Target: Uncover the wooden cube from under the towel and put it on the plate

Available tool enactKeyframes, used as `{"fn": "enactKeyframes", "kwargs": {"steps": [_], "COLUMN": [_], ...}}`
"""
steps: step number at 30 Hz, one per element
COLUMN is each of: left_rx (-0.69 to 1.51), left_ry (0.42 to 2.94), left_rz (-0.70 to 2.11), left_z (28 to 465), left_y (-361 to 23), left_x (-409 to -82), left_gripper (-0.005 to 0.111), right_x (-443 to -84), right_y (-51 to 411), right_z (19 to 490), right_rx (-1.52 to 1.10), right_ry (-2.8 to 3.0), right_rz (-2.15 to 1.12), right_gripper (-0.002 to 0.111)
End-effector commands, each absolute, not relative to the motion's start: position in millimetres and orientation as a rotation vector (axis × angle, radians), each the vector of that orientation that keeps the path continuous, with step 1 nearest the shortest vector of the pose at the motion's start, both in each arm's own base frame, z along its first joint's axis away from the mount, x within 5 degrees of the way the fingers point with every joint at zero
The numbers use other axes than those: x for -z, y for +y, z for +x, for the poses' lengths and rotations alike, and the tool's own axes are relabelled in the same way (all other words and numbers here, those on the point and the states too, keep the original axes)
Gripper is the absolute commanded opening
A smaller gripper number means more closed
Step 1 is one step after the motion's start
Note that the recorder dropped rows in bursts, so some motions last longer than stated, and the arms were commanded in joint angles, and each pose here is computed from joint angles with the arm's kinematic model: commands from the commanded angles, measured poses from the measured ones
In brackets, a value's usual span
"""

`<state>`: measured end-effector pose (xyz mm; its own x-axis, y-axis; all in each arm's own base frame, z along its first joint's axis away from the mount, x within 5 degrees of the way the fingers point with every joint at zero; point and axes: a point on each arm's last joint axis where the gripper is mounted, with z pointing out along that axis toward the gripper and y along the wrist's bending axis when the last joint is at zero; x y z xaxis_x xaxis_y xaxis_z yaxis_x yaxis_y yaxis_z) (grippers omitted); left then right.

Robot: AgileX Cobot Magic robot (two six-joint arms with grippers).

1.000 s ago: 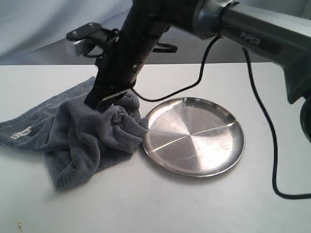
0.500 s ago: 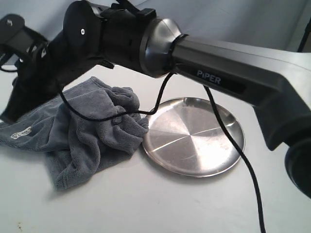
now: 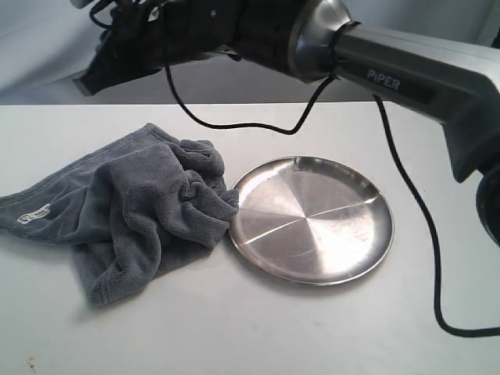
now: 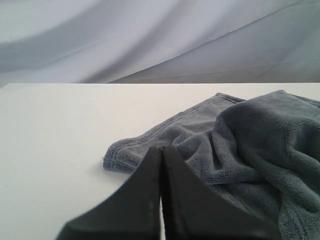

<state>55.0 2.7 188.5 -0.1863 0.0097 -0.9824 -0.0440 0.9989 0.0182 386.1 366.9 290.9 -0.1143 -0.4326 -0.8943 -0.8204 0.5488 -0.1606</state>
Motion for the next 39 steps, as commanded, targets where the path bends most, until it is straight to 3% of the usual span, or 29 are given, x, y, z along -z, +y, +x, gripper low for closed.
{"fn": "enactKeyframes", "kwargs": {"steps": [1, 11, 27, 31, 34, 35, 37, 38, 39], "left_rx": [-0.037, -0.038, -0.037, -0.037, -0.037, -0.039, -0.039, -0.039, -0.039], "left_ry": [1.745, 1.745, 1.745, 1.745, 1.745, 1.745, 1.745, 1.745, 1.745], "left_rz": [-0.03, -0.029, -0.031, -0.031, -0.031, -0.028, -0.028, -0.028, -0.028], "left_z": [55, 55, 55, 55, 55, 55, 55, 55, 55], "left_y": [2, 2, 2, 2, 2, 2, 2, 2, 2], "left_x": [-189, -189, -189, -189, -189, -189, -189, -189, -189], "left_gripper": [0.0, 0.0, 0.0, 0.0, 0.0, 0.0, 0.0, 0.0, 0.0], "right_x": [-291, -275, -268, -268, -266, -263, -256, -250, -246], "right_y": [343, 320, 319, 323, 326, 327, 328, 330, 330], "right_z": [391, 377, 362, 358, 356, 356, 357, 357, 358], "right_rx": [-0.457, -0.453, -0.48, -0.466, -0.427, -0.386, -0.314, -0.283, -0.269], "right_ry": [1.856, 2.105, 2.185, 2.155, 2.121, 2.109, 2.104, 2.1, 2.109], "right_rz": [-1.124, -1.394, -1.532, -1.574, -1.629, -1.662, -1.699, -1.719, -1.726], "right_gripper": [0.0, 0.0, 0.002, 0.022, 0.053, 0.072, 0.095, 0.105, 0.105]}}
